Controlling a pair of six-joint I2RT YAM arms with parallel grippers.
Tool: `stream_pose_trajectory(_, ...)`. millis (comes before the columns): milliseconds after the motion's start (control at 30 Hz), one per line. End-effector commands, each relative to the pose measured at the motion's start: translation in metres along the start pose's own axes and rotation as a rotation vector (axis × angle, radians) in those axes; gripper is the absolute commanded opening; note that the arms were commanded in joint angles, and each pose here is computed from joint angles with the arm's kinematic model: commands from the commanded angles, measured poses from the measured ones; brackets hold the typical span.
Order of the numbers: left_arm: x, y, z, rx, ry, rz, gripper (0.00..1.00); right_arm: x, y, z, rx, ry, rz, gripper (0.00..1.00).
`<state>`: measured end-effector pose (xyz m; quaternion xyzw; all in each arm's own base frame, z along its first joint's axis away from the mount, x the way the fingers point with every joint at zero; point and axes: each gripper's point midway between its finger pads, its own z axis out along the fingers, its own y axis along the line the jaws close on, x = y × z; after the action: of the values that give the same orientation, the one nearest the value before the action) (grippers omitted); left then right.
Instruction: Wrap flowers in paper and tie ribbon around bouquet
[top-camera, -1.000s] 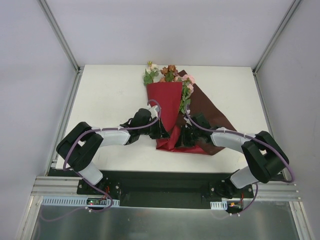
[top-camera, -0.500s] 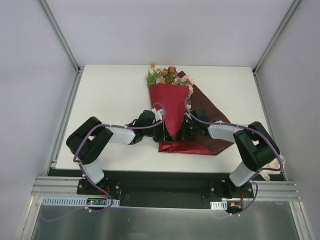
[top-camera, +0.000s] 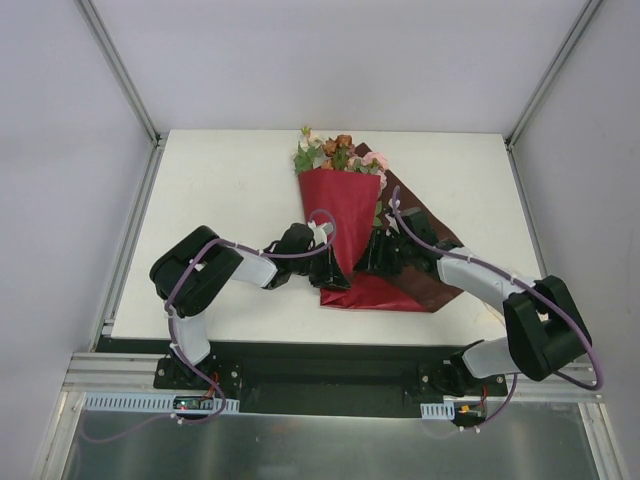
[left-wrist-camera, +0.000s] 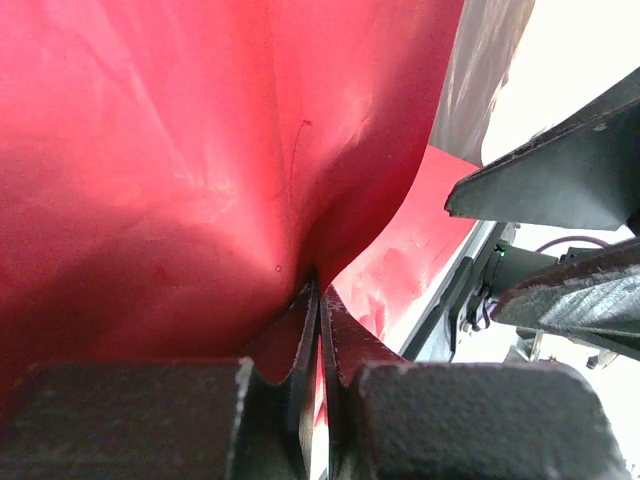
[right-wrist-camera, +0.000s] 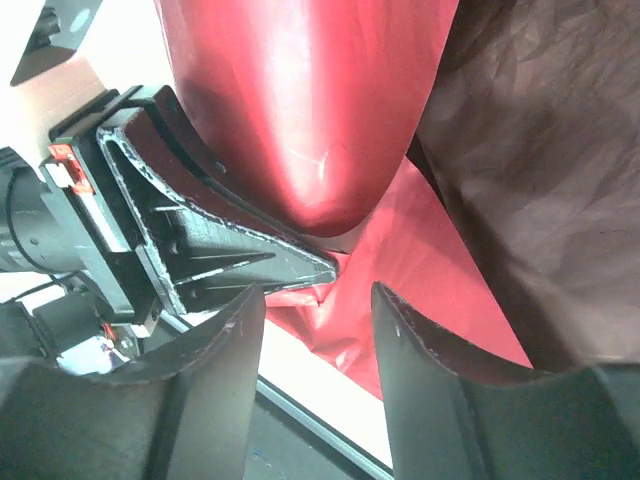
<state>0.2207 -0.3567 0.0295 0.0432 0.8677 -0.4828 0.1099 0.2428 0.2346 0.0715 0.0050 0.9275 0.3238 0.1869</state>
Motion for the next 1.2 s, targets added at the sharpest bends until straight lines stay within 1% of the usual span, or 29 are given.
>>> stream_pose_trajectory(0,0.001,-0.014,0.0,0.053,0.007,0.049,0.0,-0.007,0.014,0.002,-0.031,0.027,0.066,0.54)
stream_pose_trajectory(33,0.001,-0.014,-0.001,0.053,0.006,0.051,0.0,-0.008,0.019,0.004,-0.048,0.039,0.08,0.57)
stream_pose_trajectory(100,0.002,-0.015,-0.001,0.057,0.008,0.055,0.0,-0.014,0.024,0.01,-0.066,0.037,0.122,0.59)
stream_pose_trajectory(200,0.003,-0.014,-0.002,0.057,0.008,0.052,0.01,-0.017,0.027,0.016,-0.058,0.033,0.143,0.59)
stream_pose_trajectory(367,0.003,-0.017,-0.003,0.068,0.007,0.058,0.01,-0.013,0.017,0.035,-0.029,0.067,0.178,0.49)
stream_pose_trajectory(400,0.004,-0.017,-0.003,0.07,0.007,0.061,0.01,-0.012,0.018,0.038,-0.038,0.061,0.174,0.4)
stream_pose_trajectory(467,0.004,-0.019,-0.005,0.076,0.01,0.069,0.02,-0.012,0.015,0.04,-0.029,0.061,0.169,0.31)
stream_pose_trajectory(500,0.004,-0.019,-0.005,0.079,0.01,0.073,0.03,-0.011,0.014,0.042,-0.025,0.064,0.163,0.21)
stream_pose_trajectory(567,0.004,-0.025,-0.009,0.095,0.012,0.09,0.09,-0.009,0.007,0.041,-0.004,0.062,0.146,0.09)
stream_pose_trajectory(600,0.006,-0.027,-0.011,0.102,0.016,0.098,0.11,-0.006,0.004,0.041,0.006,0.063,0.14,0.01)
stream_pose_trajectory(633,0.006,-0.032,-0.015,0.114,0.014,0.117,0.16,-0.002,-0.002,0.041,0.022,0.067,0.14,0.01)
stream_pose_trajectory(667,0.005,-0.035,-0.018,0.12,0.013,0.128,0.25,-0.001,-0.002,0.039,0.021,0.065,0.126,0.01)
stream_pose_trajectory(767,0.003,-0.049,-0.032,0.144,0.003,0.166,0.36,0.007,-0.009,0.037,0.032,0.077,0.115,0.01)
stream_pose_trajectory(900,-0.004,-0.064,-0.051,0.178,-0.019,0.188,0.39,0.007,-0.008,0.03,0.03,0.069,0.082,0.01)
stream_pose_trajectory(967,-0.009,-0.064,-0.059,0.166,-0.04,0.18,0.39,0.008,-0.007,0.027,0.019,0.072,0.078,0.01)
stream_pose_trajectory(1100,-0.013,-0.05,-0.059,0.128,-0.044,0.139,0.27,0.012,-0.008,0.022,0.015,0.073,0.057,0.01)
stream_pose_trajectory(1133,-0.01,-0.042,-0.055,0.115,-0.027,0.117,0.21,0.013,-0.006,0.02,0.006,0.072,0.05,0.01)
stream_pose_trajectory(1167,-0.009,-0.039,-0.052,0.114,-0.018,0.108,0.18,0.013,-0.007,0.018,0.006,0.071,0.048,0.01)
